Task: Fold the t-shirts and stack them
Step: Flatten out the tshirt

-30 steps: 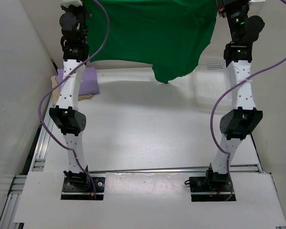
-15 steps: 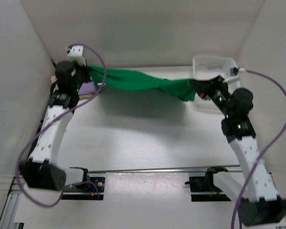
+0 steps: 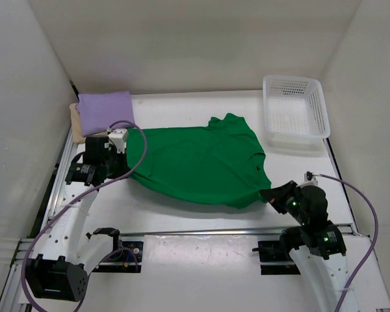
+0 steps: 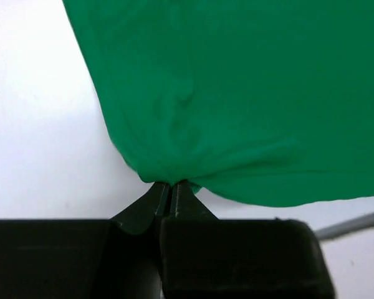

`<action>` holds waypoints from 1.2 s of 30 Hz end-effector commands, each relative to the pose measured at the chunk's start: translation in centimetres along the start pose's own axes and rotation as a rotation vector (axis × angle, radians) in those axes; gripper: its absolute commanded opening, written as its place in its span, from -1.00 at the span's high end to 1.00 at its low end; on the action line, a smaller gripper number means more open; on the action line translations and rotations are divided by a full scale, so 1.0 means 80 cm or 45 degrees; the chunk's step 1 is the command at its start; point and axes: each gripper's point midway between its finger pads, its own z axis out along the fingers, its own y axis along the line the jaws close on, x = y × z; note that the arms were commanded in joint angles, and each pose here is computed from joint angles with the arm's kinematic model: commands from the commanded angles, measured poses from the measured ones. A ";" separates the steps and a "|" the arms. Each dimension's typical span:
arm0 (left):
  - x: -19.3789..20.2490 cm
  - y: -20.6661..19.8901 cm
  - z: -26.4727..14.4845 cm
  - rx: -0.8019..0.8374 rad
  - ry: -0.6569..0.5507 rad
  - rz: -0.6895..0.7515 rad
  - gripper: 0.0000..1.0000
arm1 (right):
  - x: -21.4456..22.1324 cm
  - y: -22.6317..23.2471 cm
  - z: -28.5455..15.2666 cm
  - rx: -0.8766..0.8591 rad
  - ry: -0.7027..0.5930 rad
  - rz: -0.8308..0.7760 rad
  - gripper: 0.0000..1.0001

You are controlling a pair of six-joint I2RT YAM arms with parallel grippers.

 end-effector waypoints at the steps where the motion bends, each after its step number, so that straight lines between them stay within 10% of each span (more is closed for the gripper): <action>1: 0.017 0.000 -0.024 -0.012 0.124 -0.038 0.80 | 0.031 -0.039 -0.012 0.164 0.090 0.139 1.00; 15: 0.122 0.027 -0.023 -0.150 0.725 -0.133 0.80 | 0.041 -0.079 -0.037 0.421 0.117 0.183 1.00; 36: 0.107 0.044 0.007 -0.129 0.853 -0.278 0.80 | 0.002 -0.057 0.030 0.537 0.226 -0.023 1.00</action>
